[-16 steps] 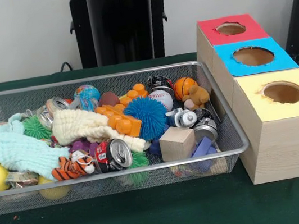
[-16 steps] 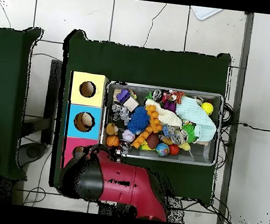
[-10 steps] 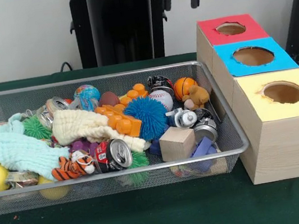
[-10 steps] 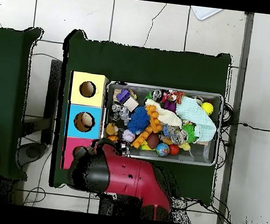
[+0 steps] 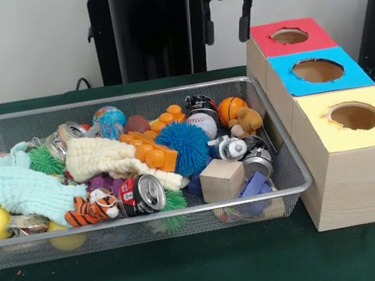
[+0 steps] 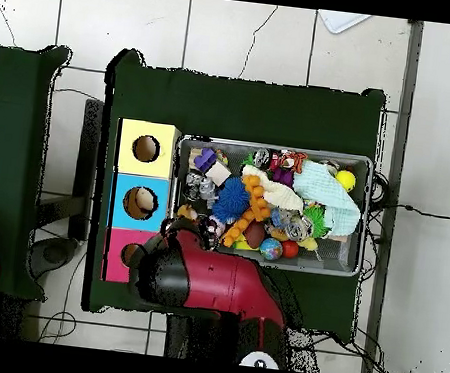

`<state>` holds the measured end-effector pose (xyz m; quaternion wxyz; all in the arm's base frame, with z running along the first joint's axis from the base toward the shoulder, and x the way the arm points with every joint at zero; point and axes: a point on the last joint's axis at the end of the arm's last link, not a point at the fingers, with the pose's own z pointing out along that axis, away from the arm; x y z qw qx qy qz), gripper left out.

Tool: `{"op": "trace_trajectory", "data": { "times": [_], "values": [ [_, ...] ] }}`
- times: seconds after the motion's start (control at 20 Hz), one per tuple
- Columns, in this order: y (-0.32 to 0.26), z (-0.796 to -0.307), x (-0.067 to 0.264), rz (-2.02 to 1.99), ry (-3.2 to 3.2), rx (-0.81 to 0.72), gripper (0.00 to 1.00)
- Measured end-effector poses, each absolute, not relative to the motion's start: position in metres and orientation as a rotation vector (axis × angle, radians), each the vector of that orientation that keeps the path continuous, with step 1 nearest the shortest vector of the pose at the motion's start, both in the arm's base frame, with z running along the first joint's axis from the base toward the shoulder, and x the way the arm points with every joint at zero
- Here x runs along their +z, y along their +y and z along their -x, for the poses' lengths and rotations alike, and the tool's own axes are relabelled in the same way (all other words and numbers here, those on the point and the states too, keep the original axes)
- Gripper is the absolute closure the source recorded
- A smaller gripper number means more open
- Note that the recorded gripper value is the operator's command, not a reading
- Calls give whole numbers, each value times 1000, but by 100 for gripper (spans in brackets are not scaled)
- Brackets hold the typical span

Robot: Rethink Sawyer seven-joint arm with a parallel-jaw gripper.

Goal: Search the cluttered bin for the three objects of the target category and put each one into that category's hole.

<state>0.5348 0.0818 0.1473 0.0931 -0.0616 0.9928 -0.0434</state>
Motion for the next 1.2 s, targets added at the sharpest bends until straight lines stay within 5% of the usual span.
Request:
{"op": "trace_trajectory", "data": {
  "times": [1.2],
  "values": [
    [59, -504, 35, 157, 2943, -179, 0]
  ]
}}
